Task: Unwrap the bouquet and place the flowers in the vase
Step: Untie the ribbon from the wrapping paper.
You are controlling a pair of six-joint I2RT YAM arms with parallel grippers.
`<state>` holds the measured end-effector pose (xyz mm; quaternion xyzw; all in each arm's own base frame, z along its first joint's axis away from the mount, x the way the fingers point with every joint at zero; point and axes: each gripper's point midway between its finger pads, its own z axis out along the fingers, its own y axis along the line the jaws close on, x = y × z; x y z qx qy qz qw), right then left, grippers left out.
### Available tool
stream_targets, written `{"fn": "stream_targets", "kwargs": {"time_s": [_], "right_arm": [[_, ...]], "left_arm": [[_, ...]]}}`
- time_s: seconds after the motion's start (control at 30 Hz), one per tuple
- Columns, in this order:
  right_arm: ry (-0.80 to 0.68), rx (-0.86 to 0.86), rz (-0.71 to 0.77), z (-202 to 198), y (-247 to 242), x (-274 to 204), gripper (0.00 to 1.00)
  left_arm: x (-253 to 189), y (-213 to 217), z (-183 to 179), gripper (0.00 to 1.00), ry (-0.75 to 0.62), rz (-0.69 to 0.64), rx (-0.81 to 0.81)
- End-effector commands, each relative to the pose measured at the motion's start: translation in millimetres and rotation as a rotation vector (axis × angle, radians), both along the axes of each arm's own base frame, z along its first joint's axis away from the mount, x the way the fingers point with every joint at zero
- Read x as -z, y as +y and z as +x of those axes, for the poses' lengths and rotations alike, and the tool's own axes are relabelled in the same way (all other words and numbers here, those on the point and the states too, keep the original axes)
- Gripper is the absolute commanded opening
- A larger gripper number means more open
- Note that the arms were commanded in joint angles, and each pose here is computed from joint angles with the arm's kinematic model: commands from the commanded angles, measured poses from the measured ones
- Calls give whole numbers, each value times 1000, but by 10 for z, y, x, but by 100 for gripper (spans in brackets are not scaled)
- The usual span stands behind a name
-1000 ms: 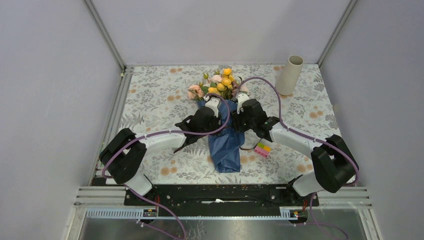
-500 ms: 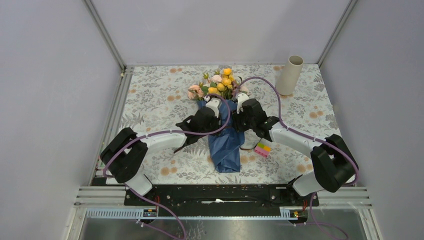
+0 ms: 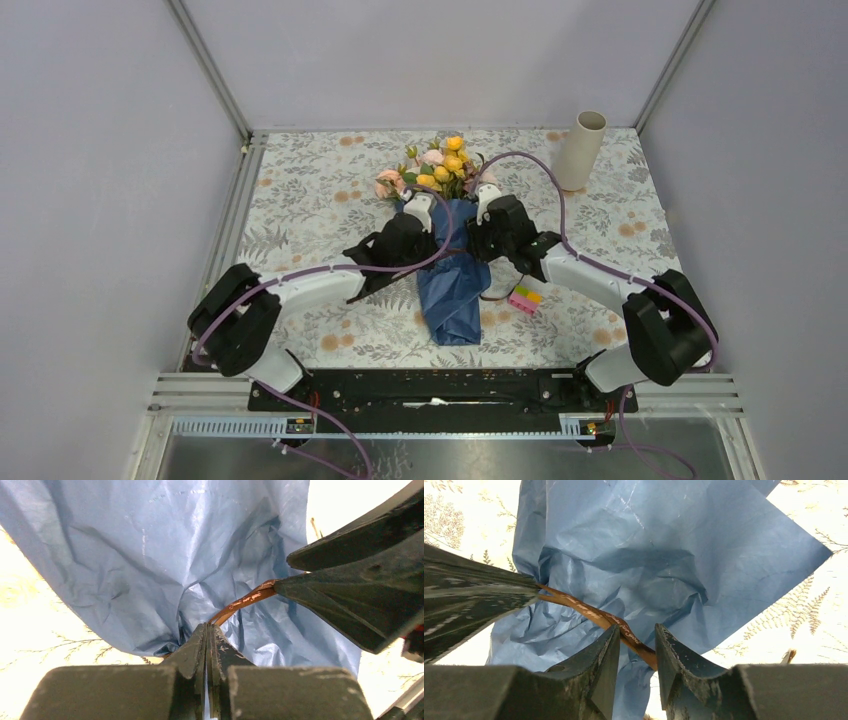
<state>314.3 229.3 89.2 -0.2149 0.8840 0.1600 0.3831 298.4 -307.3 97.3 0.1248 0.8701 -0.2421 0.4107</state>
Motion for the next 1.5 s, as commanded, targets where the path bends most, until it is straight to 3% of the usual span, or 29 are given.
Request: {"fn": "stream_targets", "kwargs": {"time_s": [0.0,0.3,0.7,1.0,1.47], "right_arm": [[-47,-8,61,55,16,-279,39],[26,-89,111,-129,113,-346,44],[74,-74,90,41,191,-402,46],[187,-145,62,-42,282,-129,48],[221,-171,71,-91,323,-23,48]], "left_arm": [[-403,40,74,0,-94,-104,-50],[-293,158,25,0,-70,-73,-69],[-215,198,-90,0,-52,-81,-43],[-234,159,-117,0,-51,-83,-12],[-255,162,-116,0,-54,-80,-8]]}}
